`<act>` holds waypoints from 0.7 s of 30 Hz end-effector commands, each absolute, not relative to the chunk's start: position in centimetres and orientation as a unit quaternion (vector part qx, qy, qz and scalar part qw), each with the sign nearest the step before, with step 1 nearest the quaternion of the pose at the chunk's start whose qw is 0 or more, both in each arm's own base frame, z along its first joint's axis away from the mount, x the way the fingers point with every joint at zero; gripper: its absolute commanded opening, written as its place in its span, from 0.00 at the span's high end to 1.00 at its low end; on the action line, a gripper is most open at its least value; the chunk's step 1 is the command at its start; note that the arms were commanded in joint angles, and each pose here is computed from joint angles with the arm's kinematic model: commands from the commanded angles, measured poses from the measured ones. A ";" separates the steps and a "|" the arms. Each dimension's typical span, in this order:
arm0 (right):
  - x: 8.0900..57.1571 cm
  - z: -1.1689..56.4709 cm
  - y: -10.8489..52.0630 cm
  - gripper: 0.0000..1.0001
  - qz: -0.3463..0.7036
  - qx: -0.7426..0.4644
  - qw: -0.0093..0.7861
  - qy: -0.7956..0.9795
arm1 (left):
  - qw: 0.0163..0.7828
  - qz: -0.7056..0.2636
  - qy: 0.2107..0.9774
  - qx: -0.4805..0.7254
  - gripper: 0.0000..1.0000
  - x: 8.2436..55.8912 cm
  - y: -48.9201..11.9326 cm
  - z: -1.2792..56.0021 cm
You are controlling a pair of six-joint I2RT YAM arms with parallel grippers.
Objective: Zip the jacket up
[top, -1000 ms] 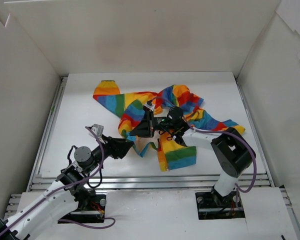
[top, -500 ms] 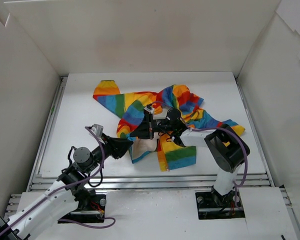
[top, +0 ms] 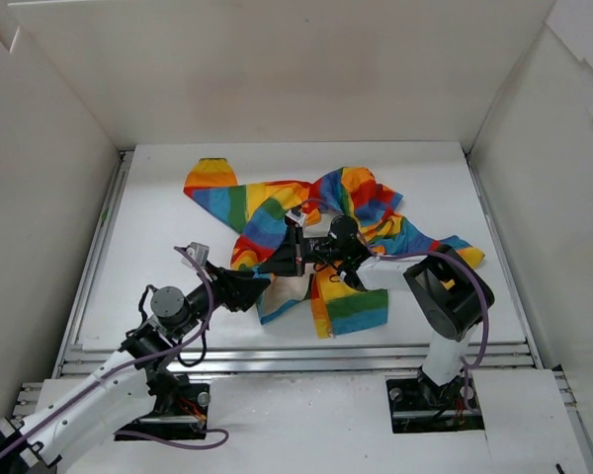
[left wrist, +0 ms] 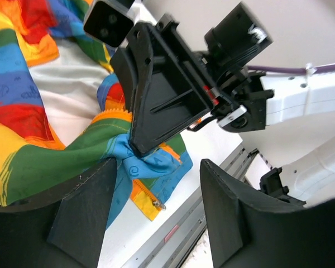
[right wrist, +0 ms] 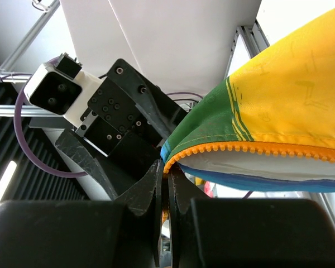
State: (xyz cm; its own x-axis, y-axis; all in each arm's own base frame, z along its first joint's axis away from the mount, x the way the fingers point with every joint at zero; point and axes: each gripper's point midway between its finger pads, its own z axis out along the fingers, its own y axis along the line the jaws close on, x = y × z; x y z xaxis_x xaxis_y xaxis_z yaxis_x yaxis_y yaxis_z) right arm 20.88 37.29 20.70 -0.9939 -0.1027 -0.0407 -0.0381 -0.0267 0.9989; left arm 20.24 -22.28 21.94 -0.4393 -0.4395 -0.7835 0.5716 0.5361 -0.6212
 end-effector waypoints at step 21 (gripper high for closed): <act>20.3 22.6 36.9 1.00 -0.720 0.136 -0.076 -0.676 | 0.541 -0.530 0.652 0.041 0.82 21.1 -23.9 25.8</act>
